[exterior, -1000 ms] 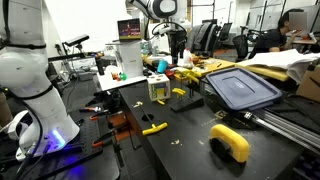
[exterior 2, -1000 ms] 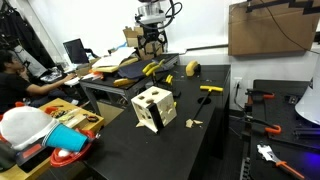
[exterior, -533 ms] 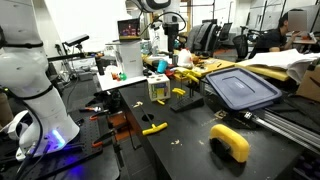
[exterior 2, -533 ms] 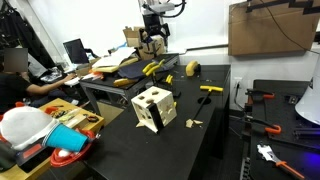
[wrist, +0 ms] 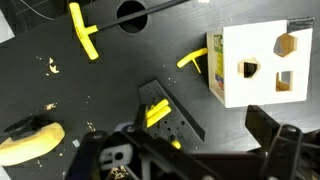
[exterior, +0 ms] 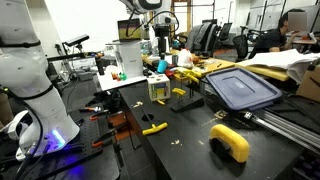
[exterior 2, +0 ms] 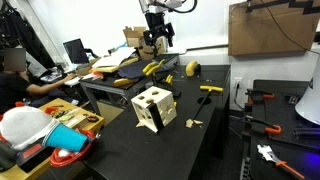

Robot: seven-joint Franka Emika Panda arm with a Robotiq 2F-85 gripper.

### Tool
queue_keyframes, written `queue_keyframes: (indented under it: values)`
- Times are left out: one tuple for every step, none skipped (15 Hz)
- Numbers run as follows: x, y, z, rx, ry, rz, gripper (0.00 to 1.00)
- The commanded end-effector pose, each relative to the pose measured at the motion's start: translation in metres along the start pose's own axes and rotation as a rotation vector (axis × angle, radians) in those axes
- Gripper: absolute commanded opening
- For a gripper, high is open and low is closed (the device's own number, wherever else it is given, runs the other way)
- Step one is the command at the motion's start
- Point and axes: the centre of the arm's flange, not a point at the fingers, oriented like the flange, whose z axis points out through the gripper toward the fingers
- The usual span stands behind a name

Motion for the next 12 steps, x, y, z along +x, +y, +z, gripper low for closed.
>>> queue_keyframes:
  values:
    - [-0.034, -0.004, 0.001, -0.064, -0.027, -0.095, 1.00]
    - [-0.040, -0.006, 0.002, -0.084, -0.038, -0.110, 1.00]
    - [-0.045, -0.007, 0.003, -0.098, -0.051, -0.121, 1.00]
    - [-0.050, -0.008, 0.002, -0.115, -0.063, -0.132, 1.00]
    - [-0.055, -0.008, 0.001, -0.128, -0.074, -0.144, 1.00]
    - [-0.059, -0.009, -0.001, -0.142, -0.081, -0.149, 1.00]
    - [-0.063, -0.009, -0.003, -0.153, -0.087, -0.159, 1.00]
    - [-0.066, -0.008, -0.005, -0.163, -0.093, -0.168, 1.00]
    - [-0.070, -0.008, -0.008, -0.175, -0.095, -0.170, 1.00]
    - [-0.073, -0.009, -0.011, -0.181, -0.097, -0.175, 1.00]
    - [-0.076, -0.009, -0.015, -0.182, -0.100, -0.183, 1.00]
    - [-0.079, -0.009, -0.018, -0.179, -0.103, -0.188, 1.00]
